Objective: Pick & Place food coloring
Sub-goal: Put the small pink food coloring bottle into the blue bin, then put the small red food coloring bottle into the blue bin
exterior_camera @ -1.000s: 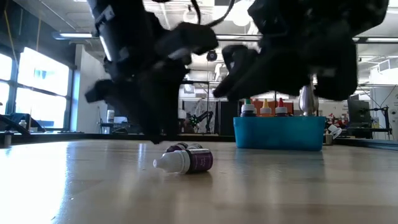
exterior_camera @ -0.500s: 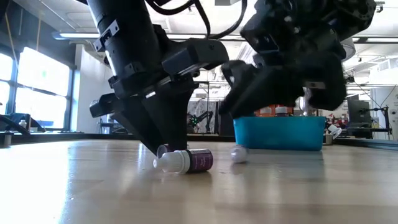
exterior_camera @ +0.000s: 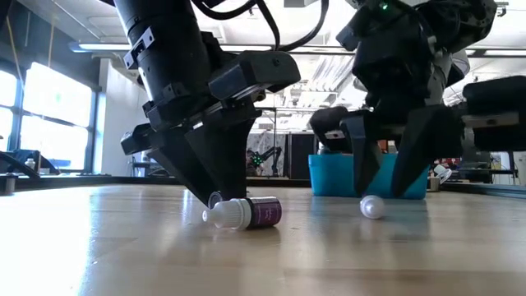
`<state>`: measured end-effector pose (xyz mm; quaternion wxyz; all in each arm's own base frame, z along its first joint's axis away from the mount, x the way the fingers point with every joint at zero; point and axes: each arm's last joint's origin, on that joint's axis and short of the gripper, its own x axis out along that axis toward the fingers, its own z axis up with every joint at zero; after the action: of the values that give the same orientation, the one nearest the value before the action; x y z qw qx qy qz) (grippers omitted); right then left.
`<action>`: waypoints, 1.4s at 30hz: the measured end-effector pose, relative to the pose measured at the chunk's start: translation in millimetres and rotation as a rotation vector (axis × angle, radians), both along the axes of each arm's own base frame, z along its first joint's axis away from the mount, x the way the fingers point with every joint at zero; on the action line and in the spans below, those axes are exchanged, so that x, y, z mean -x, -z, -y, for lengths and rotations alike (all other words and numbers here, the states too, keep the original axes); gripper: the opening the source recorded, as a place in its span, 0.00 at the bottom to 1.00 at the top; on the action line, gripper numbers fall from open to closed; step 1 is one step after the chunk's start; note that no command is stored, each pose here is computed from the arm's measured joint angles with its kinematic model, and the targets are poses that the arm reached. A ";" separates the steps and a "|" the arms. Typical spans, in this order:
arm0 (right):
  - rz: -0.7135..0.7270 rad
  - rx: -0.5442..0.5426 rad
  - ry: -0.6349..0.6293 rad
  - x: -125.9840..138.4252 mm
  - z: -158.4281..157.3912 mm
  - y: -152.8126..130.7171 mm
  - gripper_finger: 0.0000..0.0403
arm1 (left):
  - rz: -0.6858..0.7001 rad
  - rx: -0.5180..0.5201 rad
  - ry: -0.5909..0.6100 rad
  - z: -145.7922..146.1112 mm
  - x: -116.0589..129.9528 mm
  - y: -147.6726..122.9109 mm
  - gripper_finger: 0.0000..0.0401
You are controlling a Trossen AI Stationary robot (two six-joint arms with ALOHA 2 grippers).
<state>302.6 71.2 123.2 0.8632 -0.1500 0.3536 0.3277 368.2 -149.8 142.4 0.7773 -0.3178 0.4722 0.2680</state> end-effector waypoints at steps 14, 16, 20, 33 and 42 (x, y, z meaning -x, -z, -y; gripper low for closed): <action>-0.044 0.024 -0.031 -2.0 -0.4 20.5 0.34 | 0.019 0.001 0.000 -0.1 -0.7 -3.0 0.32; -0.031 0.018 -0.029 -3.1 -0.7 20.0 0.34 | 0.018 -0.002 0.018 0.1 -1.1 -8.4 0.32; -0.012 0.012 -0.028 -4.5 -1.3 19.5 0.34 | 0.043 -0.050 0.063 -0.1 -3.4 -29.2 0.32; -0.015 0.002 0.045 -1.2 -15.0 20.6 0.34 | -0.064 -0.365 0.097 -17.6 1.9 -123.1 0.32; 0.013 0.071 0.086 2.0 -28.0 20.9 0.24 | -0.105 -0.385 0.107 -19.0 5.8 -128.4 0.32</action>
<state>300.5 99.2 102.3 0.8730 -0.1671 0.3655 0.2764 362.4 -130.8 270.8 0.8111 -0.1232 0.4684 0.3279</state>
